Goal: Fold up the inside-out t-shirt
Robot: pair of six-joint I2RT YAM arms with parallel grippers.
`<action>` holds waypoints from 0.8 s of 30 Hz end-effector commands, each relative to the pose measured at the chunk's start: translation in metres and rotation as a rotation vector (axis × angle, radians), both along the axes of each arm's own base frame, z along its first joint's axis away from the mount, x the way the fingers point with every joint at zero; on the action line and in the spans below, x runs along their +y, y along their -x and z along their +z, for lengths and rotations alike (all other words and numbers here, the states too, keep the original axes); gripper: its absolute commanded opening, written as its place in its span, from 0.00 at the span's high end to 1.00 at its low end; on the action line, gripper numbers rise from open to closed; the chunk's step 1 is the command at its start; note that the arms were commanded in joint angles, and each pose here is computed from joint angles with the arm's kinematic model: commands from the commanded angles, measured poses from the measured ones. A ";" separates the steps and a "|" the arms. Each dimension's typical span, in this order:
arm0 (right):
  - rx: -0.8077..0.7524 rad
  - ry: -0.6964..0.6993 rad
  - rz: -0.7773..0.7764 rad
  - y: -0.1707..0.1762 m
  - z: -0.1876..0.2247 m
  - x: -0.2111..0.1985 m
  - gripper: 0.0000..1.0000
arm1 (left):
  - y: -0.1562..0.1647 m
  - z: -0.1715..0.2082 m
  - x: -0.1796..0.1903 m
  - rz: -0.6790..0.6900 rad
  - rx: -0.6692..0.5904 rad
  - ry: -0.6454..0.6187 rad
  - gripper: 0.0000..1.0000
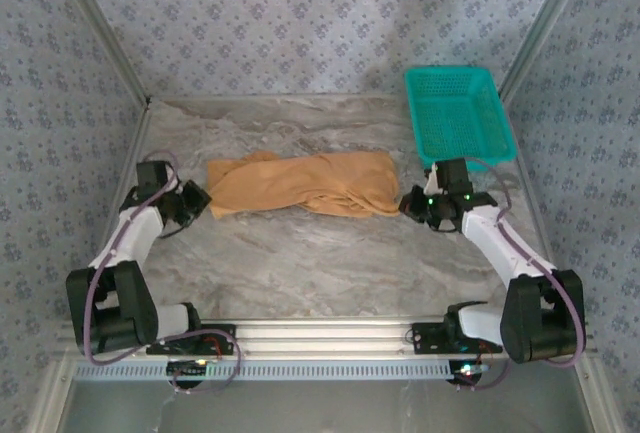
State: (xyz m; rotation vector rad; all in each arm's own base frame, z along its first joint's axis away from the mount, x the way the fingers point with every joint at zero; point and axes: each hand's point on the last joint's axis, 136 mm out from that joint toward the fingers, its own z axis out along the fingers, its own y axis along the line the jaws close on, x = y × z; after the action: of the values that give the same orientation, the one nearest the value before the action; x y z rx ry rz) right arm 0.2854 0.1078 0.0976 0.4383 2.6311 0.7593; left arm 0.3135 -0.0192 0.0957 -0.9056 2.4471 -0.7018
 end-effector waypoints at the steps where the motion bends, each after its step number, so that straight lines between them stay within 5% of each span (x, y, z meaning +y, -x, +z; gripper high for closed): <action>1: -0.030 0.090 -0.021 -0.001 -0.006 -0.018 1.00 | -0.014 0.030 0.010 0.001 -0.131 -0.078 0.92; 4: 0.000 0.138 -0.064 -0.001 -0.016 -0.033 0.98 | -0.018 0.032 0.003 -0.022 -0.138 -0.063 0.94; 9: 0.018 0.245 -0.128 -0.012 -0.012 -0.052 0.61 | -0.021 0.036 -0.008 -0.054 -0.152 -0.068 0.95; 11: 0.004 0.281 -0.118 -0.013 -0.004 -0.048 0.54 | -0.020 0.036 -0.012 -0.067 -0.151 -0.070 0.95; 16: -0.088 0.253 -0.011 -0.011 0.020 -0.003 0.70 | -0.018 0.033 -0.017 -0.080 -0.144 -0.075 0.95; 24: -0.046 0.325 0.217 -0.025 -0.009 0.042 0.58 | -0.019 0.030 -0.023 -0.102 -0.138 -0.082 0.96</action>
State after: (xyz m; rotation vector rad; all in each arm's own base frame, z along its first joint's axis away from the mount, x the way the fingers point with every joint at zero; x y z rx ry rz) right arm 0.2994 0.1448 0.0926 0.1470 2.6971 0.4529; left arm 0.3230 -0.0416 0.1131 -0.7426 2.4254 -0.6836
